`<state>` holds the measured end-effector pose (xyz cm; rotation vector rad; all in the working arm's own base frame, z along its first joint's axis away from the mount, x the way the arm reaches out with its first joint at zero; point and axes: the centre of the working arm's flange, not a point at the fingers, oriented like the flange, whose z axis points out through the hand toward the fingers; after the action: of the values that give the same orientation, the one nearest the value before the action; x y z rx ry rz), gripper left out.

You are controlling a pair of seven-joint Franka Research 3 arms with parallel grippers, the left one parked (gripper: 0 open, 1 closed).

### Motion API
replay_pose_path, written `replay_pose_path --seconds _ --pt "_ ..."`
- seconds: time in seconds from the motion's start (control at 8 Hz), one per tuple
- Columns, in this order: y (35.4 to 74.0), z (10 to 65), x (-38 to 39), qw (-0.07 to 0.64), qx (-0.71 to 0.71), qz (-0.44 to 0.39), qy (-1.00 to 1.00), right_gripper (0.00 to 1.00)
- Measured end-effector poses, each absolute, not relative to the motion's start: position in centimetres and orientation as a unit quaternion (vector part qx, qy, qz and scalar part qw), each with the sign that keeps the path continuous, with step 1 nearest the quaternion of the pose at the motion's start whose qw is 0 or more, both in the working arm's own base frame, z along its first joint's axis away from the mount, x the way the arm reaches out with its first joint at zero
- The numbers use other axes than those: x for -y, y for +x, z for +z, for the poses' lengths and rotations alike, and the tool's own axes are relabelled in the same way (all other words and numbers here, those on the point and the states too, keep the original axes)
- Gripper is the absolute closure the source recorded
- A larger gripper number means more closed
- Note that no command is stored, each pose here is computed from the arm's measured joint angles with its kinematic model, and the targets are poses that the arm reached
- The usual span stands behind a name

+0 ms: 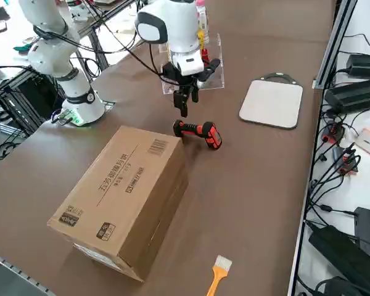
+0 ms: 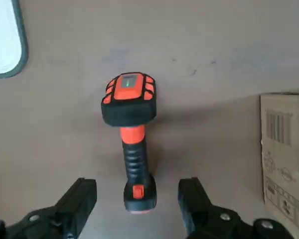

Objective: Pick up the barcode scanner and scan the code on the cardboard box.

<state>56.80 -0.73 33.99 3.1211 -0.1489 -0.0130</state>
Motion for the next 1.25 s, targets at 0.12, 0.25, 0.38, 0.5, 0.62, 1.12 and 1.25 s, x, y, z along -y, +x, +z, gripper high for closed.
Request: replay_pose_path --seconds 0.12,0.25,0.38,0.5,0.62,1.12,1.25 --pt "57.1 33.0 0.7 0.011 0.047 -0.003 0.999 0.00" --pt "57.3 32.4 0.6 0.013 0.045 -0.002 0.999 0.00" --pt "57.5 32.3 0.3 0.014 0.042 -0.001 0.999 0.00" --pt "57.6 32.4 0.2 0.014 0.038 0.002 0.999 0.00" --pt "57.8 32.7 0.2 0.013 0.032 0.009 0.999 0.00" --pt "59.5 32.9 -0.7 0.014 0.018 0.079 0.997 0.00" --pt "59.6 32.5 -1.1 0.015 0.015 0.084 0.996 0.00"
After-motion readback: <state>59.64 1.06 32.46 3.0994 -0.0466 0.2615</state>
